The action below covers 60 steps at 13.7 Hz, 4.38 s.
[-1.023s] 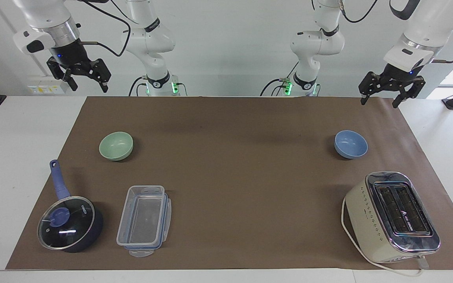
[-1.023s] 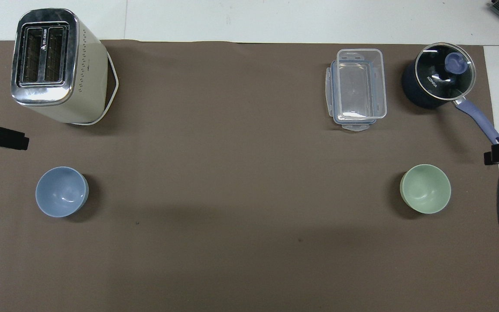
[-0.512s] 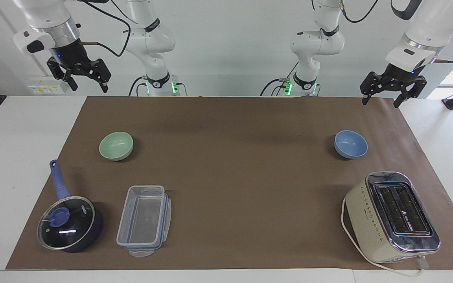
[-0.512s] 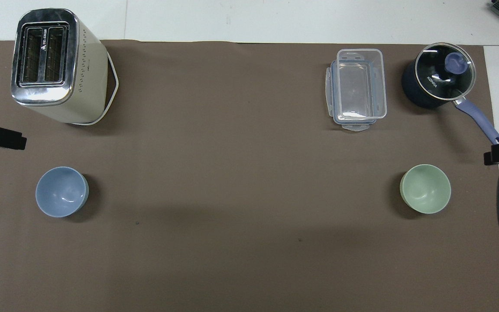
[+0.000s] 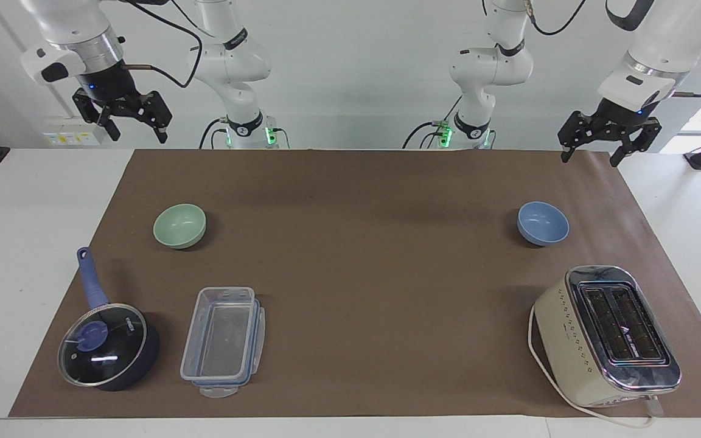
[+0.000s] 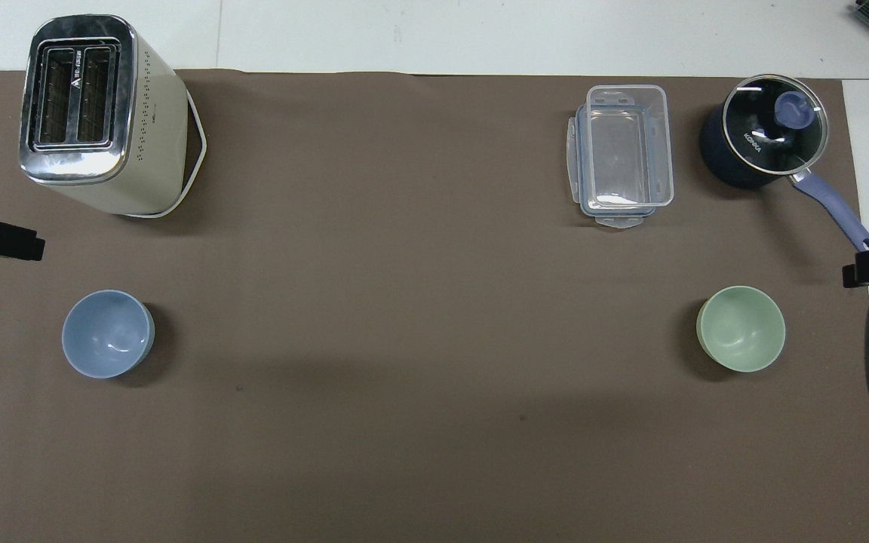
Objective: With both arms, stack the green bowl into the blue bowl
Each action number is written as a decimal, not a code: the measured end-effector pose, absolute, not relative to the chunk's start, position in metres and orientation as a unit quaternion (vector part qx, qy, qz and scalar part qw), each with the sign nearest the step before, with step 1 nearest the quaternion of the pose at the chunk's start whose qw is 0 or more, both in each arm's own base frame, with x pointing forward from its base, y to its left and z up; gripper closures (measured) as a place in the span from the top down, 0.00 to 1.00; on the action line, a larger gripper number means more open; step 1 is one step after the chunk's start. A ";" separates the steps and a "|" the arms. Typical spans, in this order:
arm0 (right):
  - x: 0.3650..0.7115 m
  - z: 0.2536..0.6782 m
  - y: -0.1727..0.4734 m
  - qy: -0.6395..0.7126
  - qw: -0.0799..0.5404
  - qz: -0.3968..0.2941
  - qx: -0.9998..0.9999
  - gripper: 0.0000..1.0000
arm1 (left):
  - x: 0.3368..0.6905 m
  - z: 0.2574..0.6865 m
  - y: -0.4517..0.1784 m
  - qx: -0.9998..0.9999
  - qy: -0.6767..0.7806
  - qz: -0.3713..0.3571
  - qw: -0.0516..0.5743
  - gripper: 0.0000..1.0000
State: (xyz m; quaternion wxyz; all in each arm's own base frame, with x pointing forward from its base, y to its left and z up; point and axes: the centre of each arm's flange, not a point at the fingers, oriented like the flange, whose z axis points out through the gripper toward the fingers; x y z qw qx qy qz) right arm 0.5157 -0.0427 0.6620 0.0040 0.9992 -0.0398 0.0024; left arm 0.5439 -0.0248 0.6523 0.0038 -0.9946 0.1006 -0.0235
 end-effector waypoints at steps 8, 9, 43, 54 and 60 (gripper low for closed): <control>0.516 0.662 -0.043 -0.040 0.004 0.002 0.999 1.00 | 0.544 0.652 -0.024 -0.995 0.100 -0.024 0.004 1.00; 0.516 0.662 -0.043 -0.040 0.004 0.002 0.999 1.00 | 0.544 0.652 -0.023 -0.995 0.099 -0.024 0.004 1.00; 0.516 0.661 -0.043 -0.040 0.004 0.002 0.999 1.00 | 0.551 0.538 0.046 -0.997 0.051 -0.021 -0.046 1.00; 0.515 0.659 -0.043 -0.040 0.004 0.000 0.999 1.00 | 0.515 0.439 0.132 -0.990 0.056 -0.023 -0.125 1.00; 0.514 0.659 -0.043 -0.040 0.004 -0.001 0.999 1.00 | 0.503 0.380 0.131 -0.990 0.045 -0.016 -0.135 0.99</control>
